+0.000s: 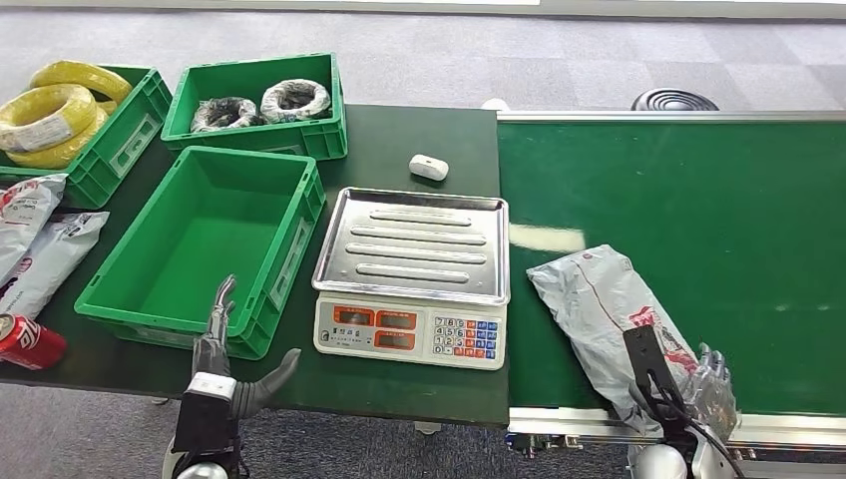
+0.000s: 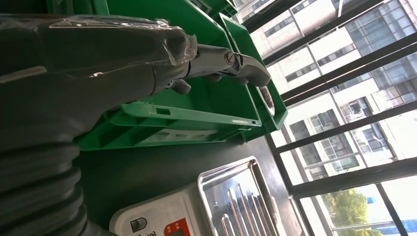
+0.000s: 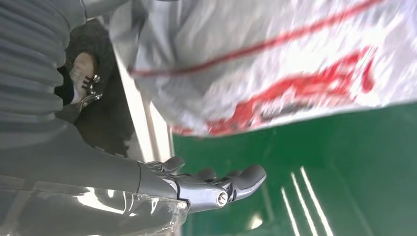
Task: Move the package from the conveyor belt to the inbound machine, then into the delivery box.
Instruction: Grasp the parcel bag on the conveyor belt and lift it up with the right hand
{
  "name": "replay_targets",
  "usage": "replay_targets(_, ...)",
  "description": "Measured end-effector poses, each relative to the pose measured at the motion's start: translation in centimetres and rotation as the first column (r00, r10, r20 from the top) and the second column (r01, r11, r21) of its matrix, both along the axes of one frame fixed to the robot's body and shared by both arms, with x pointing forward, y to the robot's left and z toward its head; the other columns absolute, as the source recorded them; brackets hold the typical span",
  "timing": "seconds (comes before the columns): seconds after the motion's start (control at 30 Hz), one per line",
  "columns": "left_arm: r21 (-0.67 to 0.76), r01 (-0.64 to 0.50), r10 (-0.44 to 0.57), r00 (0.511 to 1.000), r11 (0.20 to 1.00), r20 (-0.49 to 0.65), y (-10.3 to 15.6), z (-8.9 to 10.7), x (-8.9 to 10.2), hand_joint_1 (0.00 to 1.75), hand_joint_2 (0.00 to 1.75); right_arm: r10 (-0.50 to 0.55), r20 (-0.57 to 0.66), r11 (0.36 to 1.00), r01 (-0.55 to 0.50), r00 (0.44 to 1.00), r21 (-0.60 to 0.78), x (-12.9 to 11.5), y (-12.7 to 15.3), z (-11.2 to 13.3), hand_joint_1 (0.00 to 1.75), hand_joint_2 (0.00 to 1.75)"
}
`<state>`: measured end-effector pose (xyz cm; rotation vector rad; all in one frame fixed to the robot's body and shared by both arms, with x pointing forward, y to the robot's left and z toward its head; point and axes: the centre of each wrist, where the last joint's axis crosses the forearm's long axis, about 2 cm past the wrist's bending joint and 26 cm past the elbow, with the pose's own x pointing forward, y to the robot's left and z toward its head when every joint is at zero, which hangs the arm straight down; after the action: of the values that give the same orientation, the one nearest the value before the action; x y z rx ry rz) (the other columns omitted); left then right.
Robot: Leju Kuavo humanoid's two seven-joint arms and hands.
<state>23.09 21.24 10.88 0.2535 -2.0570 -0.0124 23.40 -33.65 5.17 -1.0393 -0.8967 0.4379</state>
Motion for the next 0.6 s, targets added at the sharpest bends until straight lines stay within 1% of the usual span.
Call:
replay_targets(0.23,-0.001,-0.005,0.005,1.0,1.0,0.002,0.0,0.0,0.2,0.0,1.75,0.068,-0.01,0.998,-0.068,0.998,0.011,0.8,2.3,-0.3,0.0,1.75)
replay_targets(0.33,-0.003,-0.007,0.007,1.0,1.0,0.002,0.0,0.0,0.2,0.0,1.75,0.103,-0.016,0.994,-0.102,0.995,0.041,1.2,3.0,-0.4,0.0,1.75)
replay_targets(0.47,-0.002,0.0,0.0,1.0,1.0,0.002,-0.1,0.0,0.4,0.0,1.75,0.164,-0.045,0.982,-0.159,0.985,0.101,1.5,4.2,-1.4,0.0,1.75)
replay_targets(0.6,-0.001,0.011,-0.011,1.0,1.0,0.004,-0.3,0.1,0.7,0.0,1.75,0.199,-0.08,0.973,-0.187,0.977,0.133,1.9,5.4,-2.5,0.0,1.75)
